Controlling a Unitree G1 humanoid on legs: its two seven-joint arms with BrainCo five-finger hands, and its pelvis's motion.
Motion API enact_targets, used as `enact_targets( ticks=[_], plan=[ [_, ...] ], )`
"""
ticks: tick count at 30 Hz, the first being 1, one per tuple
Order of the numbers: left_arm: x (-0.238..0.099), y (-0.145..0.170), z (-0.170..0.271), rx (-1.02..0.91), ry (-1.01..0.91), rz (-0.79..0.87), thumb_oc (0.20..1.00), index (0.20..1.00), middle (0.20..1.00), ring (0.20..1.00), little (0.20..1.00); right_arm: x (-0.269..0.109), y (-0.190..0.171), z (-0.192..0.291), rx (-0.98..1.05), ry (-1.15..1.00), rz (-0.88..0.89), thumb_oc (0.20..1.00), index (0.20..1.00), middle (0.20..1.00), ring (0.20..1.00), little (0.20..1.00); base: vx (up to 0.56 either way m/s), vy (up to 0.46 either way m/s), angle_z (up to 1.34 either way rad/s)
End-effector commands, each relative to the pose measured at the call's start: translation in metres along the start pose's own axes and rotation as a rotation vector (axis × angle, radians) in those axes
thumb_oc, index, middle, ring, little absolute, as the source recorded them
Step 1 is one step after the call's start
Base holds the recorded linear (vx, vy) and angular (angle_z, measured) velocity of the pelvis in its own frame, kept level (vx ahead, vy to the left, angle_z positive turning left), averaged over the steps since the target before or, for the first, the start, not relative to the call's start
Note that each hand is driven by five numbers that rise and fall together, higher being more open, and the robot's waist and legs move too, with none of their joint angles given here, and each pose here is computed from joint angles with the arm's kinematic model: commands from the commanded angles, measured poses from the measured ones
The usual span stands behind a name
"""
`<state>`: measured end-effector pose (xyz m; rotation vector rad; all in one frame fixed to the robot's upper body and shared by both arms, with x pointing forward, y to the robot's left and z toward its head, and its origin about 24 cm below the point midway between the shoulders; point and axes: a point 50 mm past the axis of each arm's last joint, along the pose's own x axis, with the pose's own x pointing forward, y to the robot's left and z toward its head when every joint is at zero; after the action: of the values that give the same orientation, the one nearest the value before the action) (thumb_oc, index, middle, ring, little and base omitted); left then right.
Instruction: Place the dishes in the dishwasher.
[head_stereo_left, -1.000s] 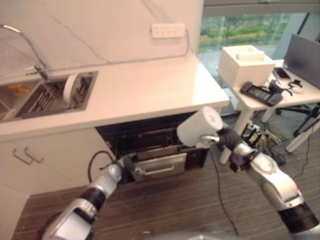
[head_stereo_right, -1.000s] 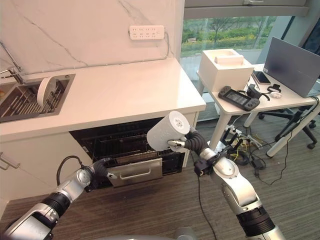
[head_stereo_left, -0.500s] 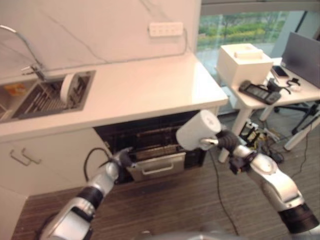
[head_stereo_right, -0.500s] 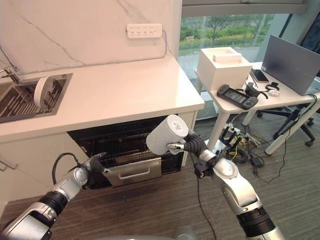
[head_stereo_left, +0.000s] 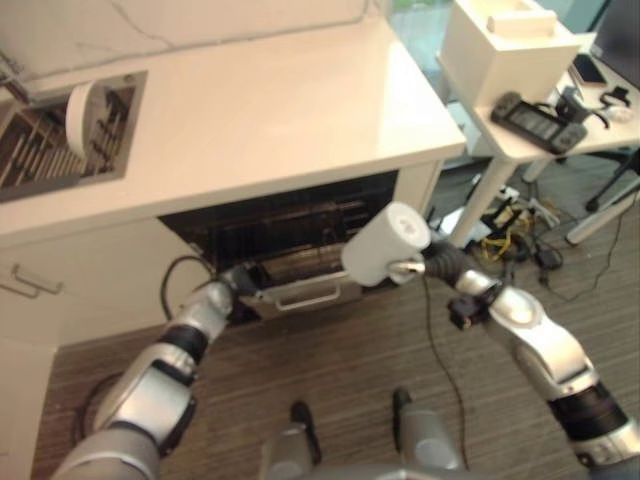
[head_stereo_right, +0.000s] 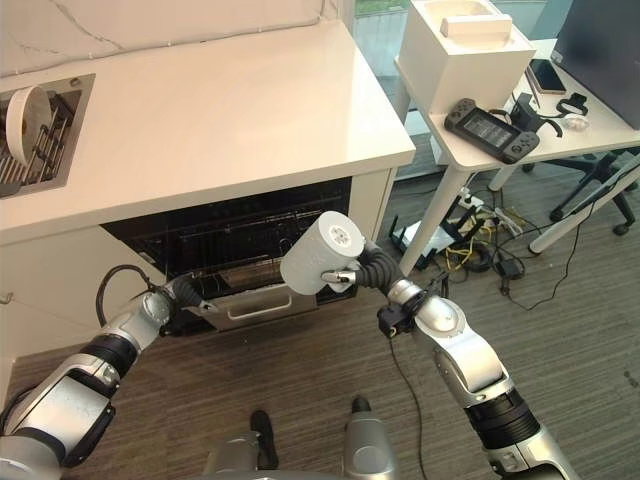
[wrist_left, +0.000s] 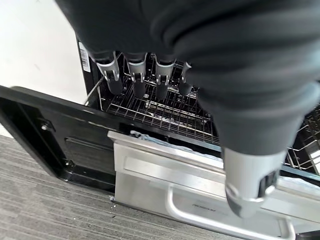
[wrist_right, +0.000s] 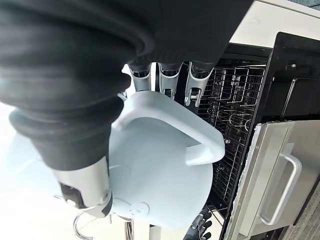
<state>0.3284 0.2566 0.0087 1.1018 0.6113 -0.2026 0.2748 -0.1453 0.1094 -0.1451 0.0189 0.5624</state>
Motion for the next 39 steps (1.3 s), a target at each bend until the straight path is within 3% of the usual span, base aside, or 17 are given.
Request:
enact_targets(
  ticks=[1,5,12,18,28,30,34,37,39],
  plan=[
    [0.0,0.01,-0.011,0.076,0.049,-0.041,1.0,1.0,1.0,1.0,1.0,0.002,0.005,0.025,-0.024,-0.15,0.016,0.2,0.2,0.2,0.2,0.2,0.0,-0.001,-0.1],
    [-0.002,-0.025,-0.022,0.181,0.127,-0.245,1.0,1.0,1.0,1.0,1.0,-0.004,0.004,0.022,-0.027,-0.14,0.016,0.2,0.2,0.2,0.2,0.2,0.0,-0.001,-0.03],
    [-0.018,-0.116,-0.042,0.291,0.252,-0.649,1.0,1.0,1.0,1.0,1.0,-0.007,0.012,0.019,-0.028,-0.131,0.051,0.2,0.2,0.2,0.2,0.2,0.0,-0.003,-0.02],
    [-0.031,-0.157,-0.047,0.254,0.269,-0.816,1.0,1.0,1.0,1.0,1.0,-0.004,0.015,0.022,-0.045,-0.148,0.077,0.2,0.2,0.2,0.2,0.2,-0.05,0.006,-0.11],
    [-0.05,-0.196,-0.032,0.141,0.174,-1.036,1.0,1.0,1.0,1.0,1.0,-0.002,0.005,0.035,-0.101,-0.19,0.05,0.2,0.2,0.2,0.2,0.2,-0.08,0.015,-0.02],
    [-0.052,-0.199,-0.025,0.108,0.127,-1.049,1.0,1.0,1.0,1.0,1.0,-0.002,0.001,0.039,-0.114,-0.203,0.037,0.2,0.2,0.2,0.2,0.2,-0.12,0.007,0.0],
    [-0.045,-0.182,-0.002,0.021,-0.013,-0.912,1.0,1.0,1.0,1.0,1.0,0.002,-0.005,0.049,-0.137,-0.238,0.007,0.2,0.2,0.2,0.2,0.2,-0.12,-0.014,0.02],
    [-0.038,-0.144,0.02,-0.069,-0.144,-0.73,1.0,1.0,1.0,1.0,1.0,-0.002,-0.013,0.052,-0.15,-0.255,-0.023,0.2,0.2,0.2,0.2,0.2,-0.08,-0.001,0.05],
    [-0.041,-0.092,0.039,-0.163,-0.308,-0.546,1.0,1.0,1.0,1.0,1.0,-0.012,-0.021,0.049,-0.163,-0.257,-0.062,0.2,0.2,0.2,0.2,0.2,-0.03,0.005,0.16]
  ],
)
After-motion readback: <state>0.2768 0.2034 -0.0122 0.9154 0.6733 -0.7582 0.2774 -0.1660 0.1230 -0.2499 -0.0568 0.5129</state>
